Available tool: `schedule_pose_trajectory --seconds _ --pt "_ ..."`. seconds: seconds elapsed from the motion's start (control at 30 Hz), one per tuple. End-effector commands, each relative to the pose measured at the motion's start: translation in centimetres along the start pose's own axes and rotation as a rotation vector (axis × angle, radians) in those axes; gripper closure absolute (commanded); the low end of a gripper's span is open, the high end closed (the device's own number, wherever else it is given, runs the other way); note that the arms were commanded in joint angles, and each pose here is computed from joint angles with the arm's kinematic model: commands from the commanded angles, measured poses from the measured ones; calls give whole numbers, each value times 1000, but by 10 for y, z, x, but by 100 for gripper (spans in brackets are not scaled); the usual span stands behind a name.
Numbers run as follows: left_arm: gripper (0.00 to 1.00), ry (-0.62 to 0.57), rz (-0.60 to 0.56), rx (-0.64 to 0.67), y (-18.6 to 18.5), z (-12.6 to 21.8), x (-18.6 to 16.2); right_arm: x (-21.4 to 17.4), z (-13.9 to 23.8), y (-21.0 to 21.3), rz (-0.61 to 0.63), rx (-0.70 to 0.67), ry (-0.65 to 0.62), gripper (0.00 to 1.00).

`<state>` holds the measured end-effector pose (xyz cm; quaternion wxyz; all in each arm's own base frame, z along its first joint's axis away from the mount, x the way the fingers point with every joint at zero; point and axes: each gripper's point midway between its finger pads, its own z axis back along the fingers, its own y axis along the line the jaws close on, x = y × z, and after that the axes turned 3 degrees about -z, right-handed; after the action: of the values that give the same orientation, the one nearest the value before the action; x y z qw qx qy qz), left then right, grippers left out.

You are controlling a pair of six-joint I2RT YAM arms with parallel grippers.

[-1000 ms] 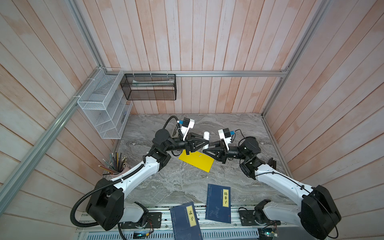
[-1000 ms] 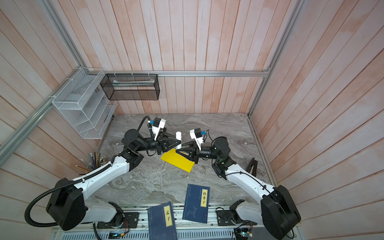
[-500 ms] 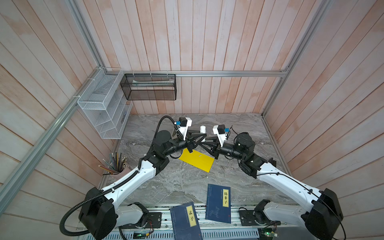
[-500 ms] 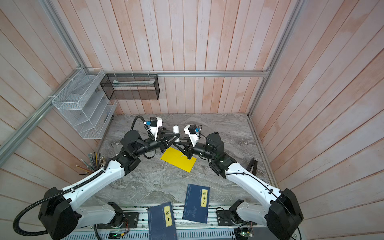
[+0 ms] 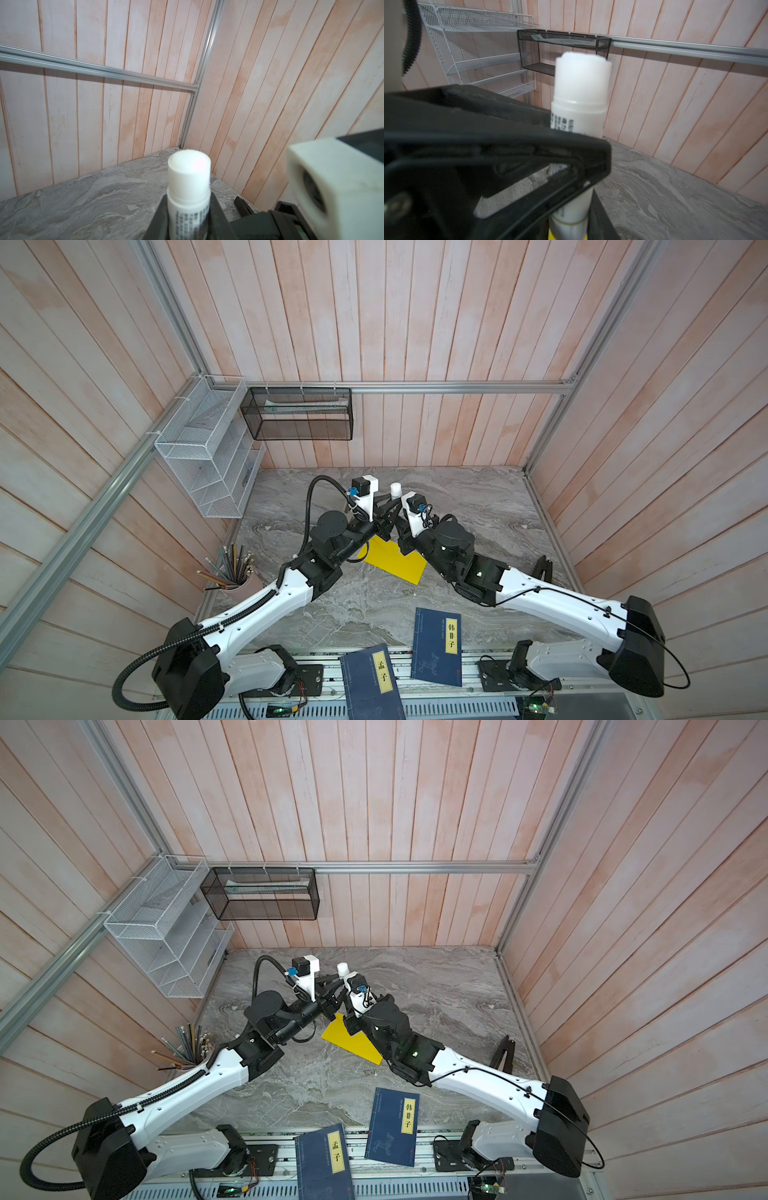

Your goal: Place the letter into the envelope and seal it

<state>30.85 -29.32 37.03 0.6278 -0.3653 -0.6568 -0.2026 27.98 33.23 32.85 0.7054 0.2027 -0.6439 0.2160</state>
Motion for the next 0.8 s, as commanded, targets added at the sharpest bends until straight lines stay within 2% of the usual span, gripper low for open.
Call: schedule_pose_trajectory --seconds 0.0,0.07,0.17,0.23,0.37,0.47,0.63,0.77 --pt "100 -31 -18 40 1 2 4 14 6 6 53 -36 -40 70" --pt "100 -32 -22 61 5 5 6 23 16 7 33 -1 -75 50" --pt "100 -13 -9 68 14 8 9 29 28 15 -10 185 -84 36" --pt "100 14 16 47 19 9 10 26 35 21 -21 321 -70 32" --pt "100 58 66 -63 18 11 12 17 60 21 -63 569 -76 32" --pt "100 85 91 -199 6 14 12 14 74 13 -115 689 -98 35" --pt "100 98 138 -428 -22 20 12 9 84 16 -183 851 -96 40" --pt "100 88 171 -532 -35 23 13 10 83 21 -215 901 -101 40"
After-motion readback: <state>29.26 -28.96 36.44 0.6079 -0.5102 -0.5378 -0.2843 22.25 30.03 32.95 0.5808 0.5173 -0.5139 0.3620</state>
